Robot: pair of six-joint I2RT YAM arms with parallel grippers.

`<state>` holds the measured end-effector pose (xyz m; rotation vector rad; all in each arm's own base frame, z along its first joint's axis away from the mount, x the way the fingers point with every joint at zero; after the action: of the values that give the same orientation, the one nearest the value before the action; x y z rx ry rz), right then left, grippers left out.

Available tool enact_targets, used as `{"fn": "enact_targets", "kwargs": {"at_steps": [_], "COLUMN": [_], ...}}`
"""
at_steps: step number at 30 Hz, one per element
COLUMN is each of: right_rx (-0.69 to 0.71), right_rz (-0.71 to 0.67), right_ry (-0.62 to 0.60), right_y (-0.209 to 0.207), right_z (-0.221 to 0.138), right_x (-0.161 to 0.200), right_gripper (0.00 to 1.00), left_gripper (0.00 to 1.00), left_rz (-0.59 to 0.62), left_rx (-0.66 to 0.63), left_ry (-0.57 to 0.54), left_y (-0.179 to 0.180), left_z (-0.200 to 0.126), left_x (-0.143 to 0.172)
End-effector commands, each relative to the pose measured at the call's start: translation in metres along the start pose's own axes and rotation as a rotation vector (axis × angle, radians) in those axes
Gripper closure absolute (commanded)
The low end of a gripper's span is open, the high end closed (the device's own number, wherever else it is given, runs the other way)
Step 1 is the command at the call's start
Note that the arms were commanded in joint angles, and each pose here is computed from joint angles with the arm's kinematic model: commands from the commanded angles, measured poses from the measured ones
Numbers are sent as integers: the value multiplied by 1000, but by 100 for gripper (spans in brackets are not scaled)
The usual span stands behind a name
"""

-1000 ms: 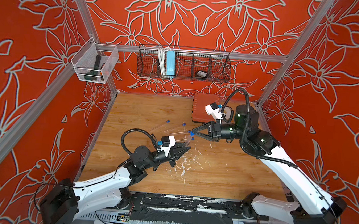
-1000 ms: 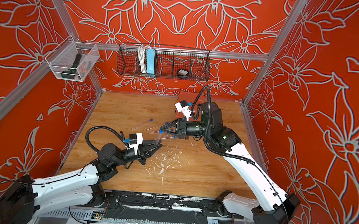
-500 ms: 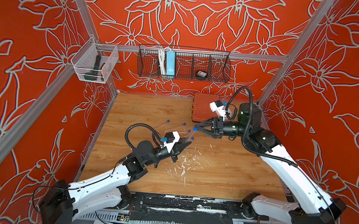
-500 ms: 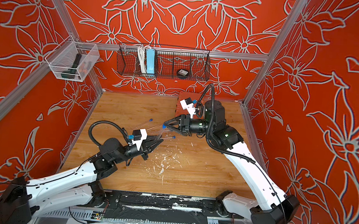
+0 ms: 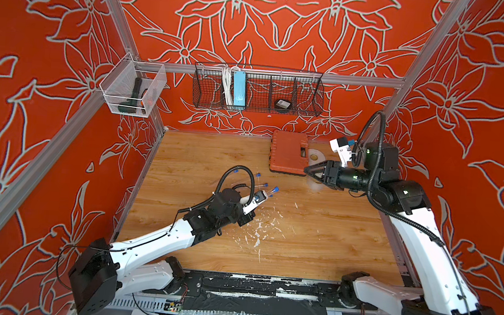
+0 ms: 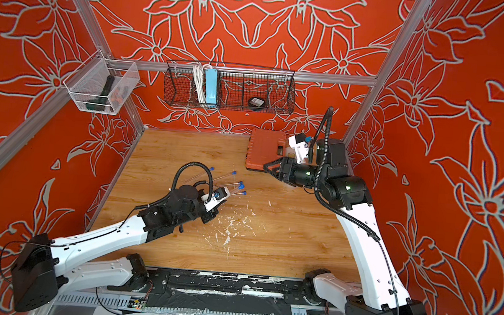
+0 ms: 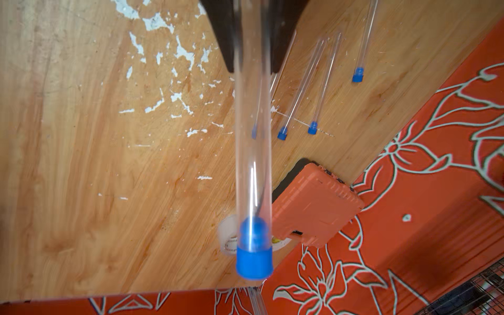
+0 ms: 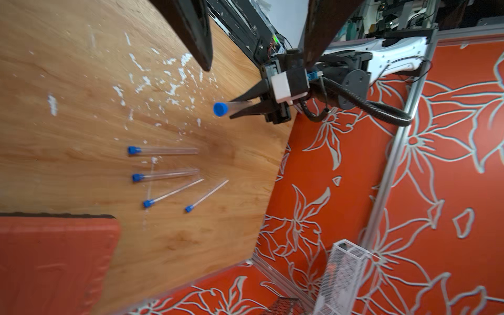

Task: Insert stoppers into test tubes
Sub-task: Place the test tube at the center of the board.

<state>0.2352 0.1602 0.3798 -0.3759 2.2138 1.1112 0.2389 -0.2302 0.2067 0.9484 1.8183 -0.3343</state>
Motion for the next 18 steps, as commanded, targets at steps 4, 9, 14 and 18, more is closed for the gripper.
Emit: {"fn": "enact_targets", "kwargs": {"at_steps": [4, 9, 14, 18], "right_rx": [171, 230, 231, 237], "right_rz": [-1, 27, 57, 54], "right_ry": [82, 131, 162, 175], "right_y": [-33, -56, -69, -72], "right_z": [-1, 7, 16, 17], "right_x": [23, 36, 45, 48], "right_gripper": [46, 46, 47, 47], "left_gripper": [100, 100, 100, 100], "left_rz": [138, 129, 135, 154], "left_rx": [55, 272, 420, 466], "left_ry": [42, 117, 268, 330], "left_y": [-1, -2, 1, 2], "left_z": [7, 20, 42, 57], "left_x": [4, 33, 70, 88]}}
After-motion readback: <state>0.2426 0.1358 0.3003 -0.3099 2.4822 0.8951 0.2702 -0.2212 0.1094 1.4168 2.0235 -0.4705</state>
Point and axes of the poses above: each gripper's point midway between its finger pads, its own z axis out along the fingers, its own y axis along the line the jaws close on, x = y × z, the point moved 4 cm from there along -z, back along the fingers, and after that the axes turned 11 degrees about -z, right-handed, at the moved point
